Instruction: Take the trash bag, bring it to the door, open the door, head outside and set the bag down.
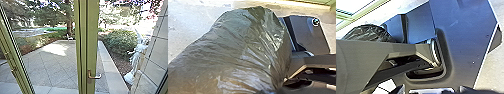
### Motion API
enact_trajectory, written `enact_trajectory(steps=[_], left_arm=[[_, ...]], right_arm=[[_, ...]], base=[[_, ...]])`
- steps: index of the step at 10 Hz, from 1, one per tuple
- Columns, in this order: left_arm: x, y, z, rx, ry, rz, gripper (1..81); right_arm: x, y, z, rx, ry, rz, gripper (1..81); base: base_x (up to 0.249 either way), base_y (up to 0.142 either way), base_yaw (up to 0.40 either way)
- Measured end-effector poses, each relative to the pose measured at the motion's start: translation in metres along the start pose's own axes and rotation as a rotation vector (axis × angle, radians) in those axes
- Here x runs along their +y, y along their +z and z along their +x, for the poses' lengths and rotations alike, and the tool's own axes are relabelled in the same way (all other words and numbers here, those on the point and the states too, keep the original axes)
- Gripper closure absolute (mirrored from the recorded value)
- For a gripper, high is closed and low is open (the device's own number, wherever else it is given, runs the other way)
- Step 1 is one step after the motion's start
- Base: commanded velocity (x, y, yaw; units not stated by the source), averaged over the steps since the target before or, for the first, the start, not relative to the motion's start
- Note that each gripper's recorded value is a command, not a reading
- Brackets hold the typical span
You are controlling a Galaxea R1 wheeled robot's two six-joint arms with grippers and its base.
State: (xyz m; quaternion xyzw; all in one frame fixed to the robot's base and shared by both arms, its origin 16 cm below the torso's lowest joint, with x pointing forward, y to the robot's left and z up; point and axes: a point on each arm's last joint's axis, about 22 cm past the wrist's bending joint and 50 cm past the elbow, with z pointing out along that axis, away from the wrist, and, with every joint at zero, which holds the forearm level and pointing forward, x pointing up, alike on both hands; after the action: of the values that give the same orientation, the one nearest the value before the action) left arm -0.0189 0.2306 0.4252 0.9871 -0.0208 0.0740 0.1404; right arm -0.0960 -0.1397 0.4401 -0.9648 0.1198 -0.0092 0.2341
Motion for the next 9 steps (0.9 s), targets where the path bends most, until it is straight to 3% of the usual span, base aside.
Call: enact_trajectory(steps=[9], left_arm=[[0.0002,0.0000,-0.0006,0.000,0.001,0.000,81.1]], right_arm=[[0.0006,0.0000,-0.0006,-0.001,-0.003,-0.001,1.0]], base=[[0.000,0.000,0.243]])
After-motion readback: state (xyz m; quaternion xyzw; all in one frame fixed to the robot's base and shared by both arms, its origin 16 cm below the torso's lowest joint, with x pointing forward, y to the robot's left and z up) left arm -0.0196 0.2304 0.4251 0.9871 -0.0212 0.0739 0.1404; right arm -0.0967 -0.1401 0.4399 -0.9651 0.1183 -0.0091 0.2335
